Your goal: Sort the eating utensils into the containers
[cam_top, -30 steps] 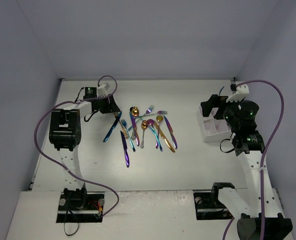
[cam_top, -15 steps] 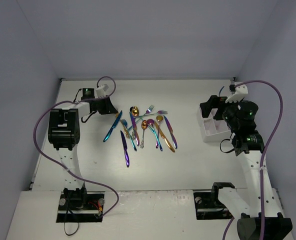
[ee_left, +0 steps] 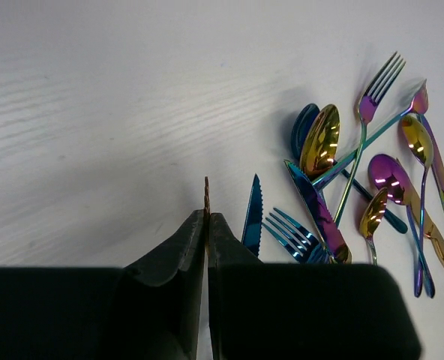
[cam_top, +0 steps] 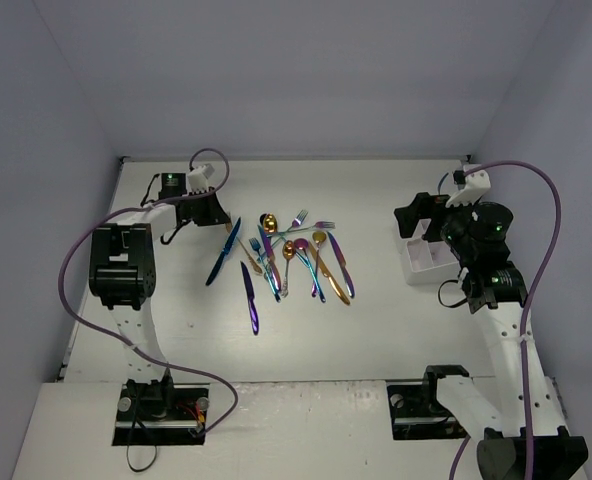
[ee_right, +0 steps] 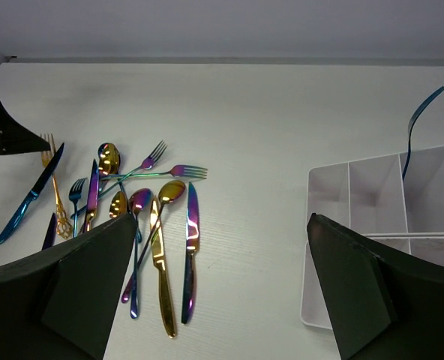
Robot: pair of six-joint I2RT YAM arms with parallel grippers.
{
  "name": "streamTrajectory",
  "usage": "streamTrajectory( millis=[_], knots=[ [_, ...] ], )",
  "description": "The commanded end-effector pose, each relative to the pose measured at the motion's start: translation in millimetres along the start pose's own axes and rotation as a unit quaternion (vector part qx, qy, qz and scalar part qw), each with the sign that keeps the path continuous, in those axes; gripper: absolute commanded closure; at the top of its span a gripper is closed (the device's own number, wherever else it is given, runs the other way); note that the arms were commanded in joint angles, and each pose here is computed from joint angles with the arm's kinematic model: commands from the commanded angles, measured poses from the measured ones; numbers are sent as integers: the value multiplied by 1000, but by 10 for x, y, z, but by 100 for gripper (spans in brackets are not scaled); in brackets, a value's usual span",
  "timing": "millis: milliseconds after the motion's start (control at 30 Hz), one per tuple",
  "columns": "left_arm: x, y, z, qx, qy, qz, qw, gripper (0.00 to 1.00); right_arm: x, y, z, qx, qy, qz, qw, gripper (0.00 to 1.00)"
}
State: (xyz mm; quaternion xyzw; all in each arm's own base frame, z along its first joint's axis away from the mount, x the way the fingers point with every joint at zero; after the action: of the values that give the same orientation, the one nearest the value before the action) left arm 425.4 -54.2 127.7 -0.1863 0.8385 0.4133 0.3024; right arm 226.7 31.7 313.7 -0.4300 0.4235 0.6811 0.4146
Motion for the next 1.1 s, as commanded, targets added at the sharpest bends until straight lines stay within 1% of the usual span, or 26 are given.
streamTrajectory(
  millis=[0, 133, 300, 433, 533, 667, 733, 867, 933, 1033, 1067],
  knots=[
    [-481, 426, -185, -62, -97, -96, 989, 100, -138, 41, 89, -28, 18, -36, 999, 4],
    [-623, 510, -194, -99, -110, -130, 981, 100, -130, 47, 110, -33, 17, -35, 999, 4],
    [-816, 611, -248, -119, -121, -169, 971, 100, -150, 65, 137, -39, 17, -39, 998, 4],
    [-988, 725, -333, -123, -135, -198, 963, 100, -170, 89, 159, -45, 18, -43, 998, 3],
    [-1118, 890, -494, -104, -151, -223, 958, 100, -222, 83, 202, -62, 19, -43, 997, 3],
    [-1239, 1161, -786, -57, -183, -258, 947, 100, -314, 49, 316, -106, 21, -37, 993, 3],
    [-1253, 1312, -1039, -19, -206, -271, 940, 100, -356, 26, 379, -127, 23, -33, 991, 3],
    [-1214, 1503, -1491, 49, -241, -282, 928, 100, -433, -48, 569, -180, 25, -20, 983, 3],
    [-1155, 1539, -1806, 87, -262, -284, 918, 100, -453, -102, 671, -202, 23, -11, 979, 3],
    [-1086, 1651, -2156, 107, -284, -300, 904, 100, -473, -188, 847, -231, 15, 4, 973, 4],
    [-1037, 1627, -2288, 112, -287, -301, 903, 100, -458, -239, 877, -229, 10, 10, 973, 4]
  ],
)
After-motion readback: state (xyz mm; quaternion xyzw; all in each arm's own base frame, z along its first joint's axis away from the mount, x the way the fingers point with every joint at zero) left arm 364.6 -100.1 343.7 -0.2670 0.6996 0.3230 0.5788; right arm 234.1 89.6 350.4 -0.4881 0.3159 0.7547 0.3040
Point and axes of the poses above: each gripper's point midway between its finger pads, its own y axis back along the fingers, its own z axis along the line the jaws close on, x = y × z, the point moved 10 cm from there along y, back along the fingers, and after that the axes turned 4 degrees about -y, right-handed, at the moved point
